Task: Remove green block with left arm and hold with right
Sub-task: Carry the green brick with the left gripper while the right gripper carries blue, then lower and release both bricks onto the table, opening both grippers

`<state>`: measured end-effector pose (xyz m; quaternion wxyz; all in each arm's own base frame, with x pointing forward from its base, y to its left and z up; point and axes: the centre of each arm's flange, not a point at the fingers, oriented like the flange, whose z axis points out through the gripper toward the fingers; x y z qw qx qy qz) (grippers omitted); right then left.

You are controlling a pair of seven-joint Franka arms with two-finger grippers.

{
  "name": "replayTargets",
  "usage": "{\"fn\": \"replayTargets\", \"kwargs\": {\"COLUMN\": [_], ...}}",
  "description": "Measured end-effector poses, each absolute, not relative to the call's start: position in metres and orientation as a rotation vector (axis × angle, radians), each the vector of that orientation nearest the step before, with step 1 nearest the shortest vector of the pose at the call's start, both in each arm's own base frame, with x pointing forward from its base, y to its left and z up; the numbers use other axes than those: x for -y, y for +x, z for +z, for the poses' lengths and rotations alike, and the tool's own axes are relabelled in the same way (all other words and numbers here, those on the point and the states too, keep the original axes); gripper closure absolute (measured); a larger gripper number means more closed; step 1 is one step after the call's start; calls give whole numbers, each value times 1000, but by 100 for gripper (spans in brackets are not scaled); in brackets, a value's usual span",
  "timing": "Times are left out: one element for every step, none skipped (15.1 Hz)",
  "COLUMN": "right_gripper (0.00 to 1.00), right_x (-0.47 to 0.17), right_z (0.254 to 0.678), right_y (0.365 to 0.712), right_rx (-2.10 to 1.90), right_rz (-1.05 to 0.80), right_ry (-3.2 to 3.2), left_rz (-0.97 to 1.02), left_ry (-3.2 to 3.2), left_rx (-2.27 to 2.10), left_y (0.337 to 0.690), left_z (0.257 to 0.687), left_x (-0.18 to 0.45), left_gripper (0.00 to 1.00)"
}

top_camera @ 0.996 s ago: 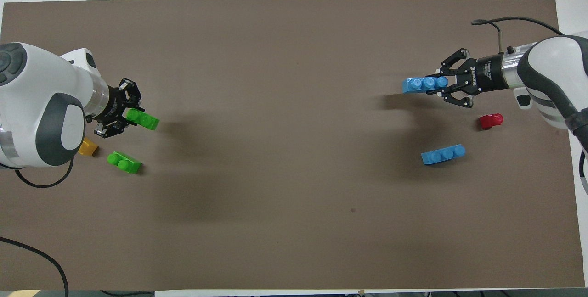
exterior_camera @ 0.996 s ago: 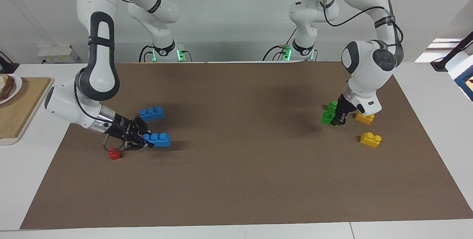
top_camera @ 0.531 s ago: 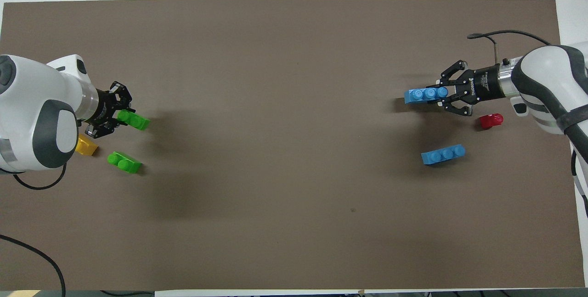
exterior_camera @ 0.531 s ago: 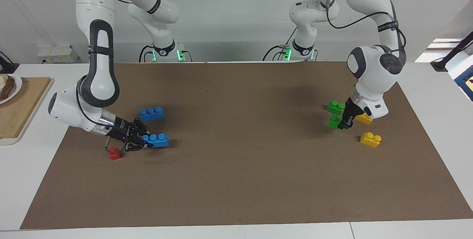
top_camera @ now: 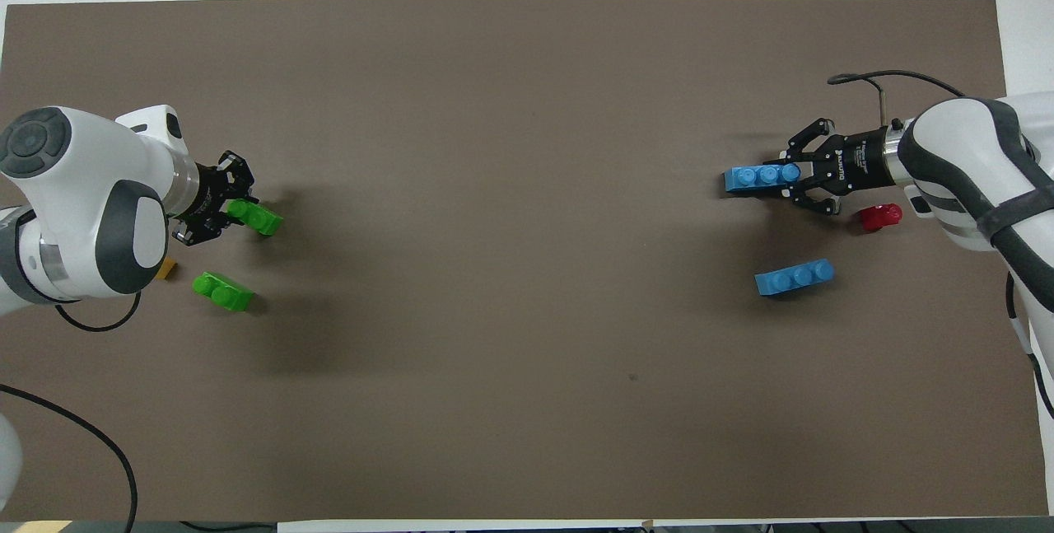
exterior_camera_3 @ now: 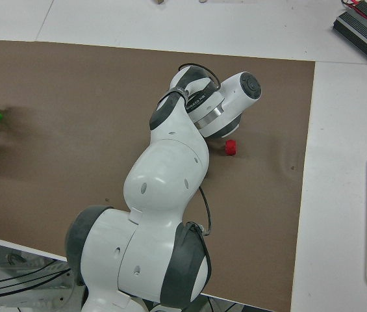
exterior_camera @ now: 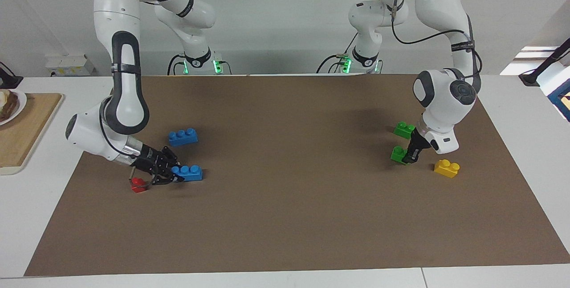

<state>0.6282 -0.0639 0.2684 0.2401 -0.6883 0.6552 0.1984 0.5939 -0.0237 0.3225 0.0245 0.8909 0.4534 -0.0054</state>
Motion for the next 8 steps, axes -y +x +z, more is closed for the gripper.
{"fn": "replayTargets", "kwargs": {"right_gripper": [65,65,65,65,65,65,65,65], "right_x": [64,64,63,63,63,63,63,62], "right_z": [268,269,269,269,269,269,269,270], "right_y": [628,628,628,628,628,628,629,629], "right_rx": [-1793,-1791,-1785,-1775,-1769,-1761,-1750,-1736], "right_rz": [541,539,536,531,528,525,519,512], "right_ry": [-1884,-1885,-1890,-1898,-1902,-1909,-1916,-1927], "left_rz": [-16,-17,-18,-19,-20,-21,-23,-23], "left_ry": [2763,2771,2778,2784,2789,2792,2794,2796], "left_rx": [-1387,-1370,-1356,-1344,-1334,-1329,-1326,-1322], "left_y": [594,594,595,595,595,595,595,595], "left_z": [322,320,319,319,318,317,316,316], "left_x": [22,19,15,12,8,6,4,4], "left_gripper": [65,65,65,65,65,65,65,65]}}
